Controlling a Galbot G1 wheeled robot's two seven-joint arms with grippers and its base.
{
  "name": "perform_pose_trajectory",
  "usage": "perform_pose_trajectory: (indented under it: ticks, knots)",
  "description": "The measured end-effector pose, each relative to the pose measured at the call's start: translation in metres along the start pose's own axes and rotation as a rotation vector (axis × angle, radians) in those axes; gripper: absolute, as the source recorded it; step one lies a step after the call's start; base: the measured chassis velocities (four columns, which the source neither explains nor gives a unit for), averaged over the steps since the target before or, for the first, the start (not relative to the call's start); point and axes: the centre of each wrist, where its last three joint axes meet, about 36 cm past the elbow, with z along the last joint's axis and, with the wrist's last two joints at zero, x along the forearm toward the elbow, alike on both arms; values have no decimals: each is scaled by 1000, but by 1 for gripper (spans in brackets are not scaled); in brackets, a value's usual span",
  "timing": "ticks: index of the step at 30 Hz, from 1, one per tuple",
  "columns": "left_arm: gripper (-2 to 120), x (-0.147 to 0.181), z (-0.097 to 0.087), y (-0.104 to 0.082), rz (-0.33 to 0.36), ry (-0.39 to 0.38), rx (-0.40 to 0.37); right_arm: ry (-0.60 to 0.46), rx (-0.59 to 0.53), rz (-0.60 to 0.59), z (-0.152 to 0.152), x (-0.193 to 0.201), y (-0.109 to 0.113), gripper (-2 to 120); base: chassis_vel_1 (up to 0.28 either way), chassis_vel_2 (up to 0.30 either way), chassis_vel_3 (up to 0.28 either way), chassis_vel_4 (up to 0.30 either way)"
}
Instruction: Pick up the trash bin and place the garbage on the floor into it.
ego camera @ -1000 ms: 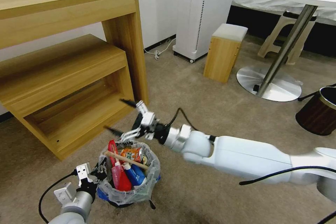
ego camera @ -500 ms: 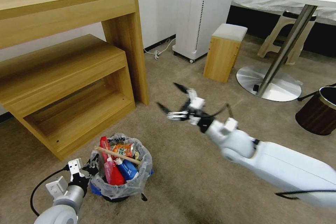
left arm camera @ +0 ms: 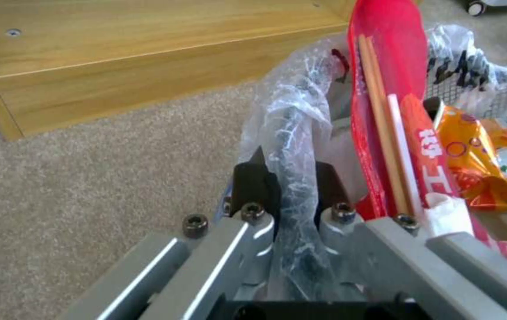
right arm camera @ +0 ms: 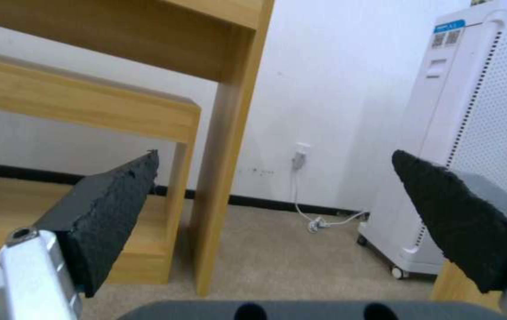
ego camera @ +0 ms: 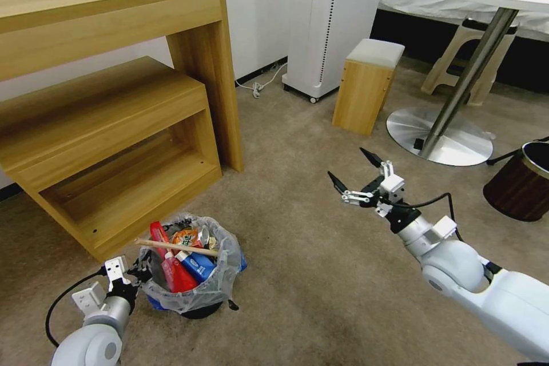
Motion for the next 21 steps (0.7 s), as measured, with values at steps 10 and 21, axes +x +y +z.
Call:
perform_pose_trajectory:
  ticks: [10, 21]
  knots:
    - [21, 5, -5, 10, -32, -25, -36, -28, -10, 33, 4, -8, 4, 100, 0, 0, 0, 0]
    - [55, 13, -14, 5, -32, -64, -43, -39, 6, 58, 6, -6, -1, 100, 0, 0, 0, 0]
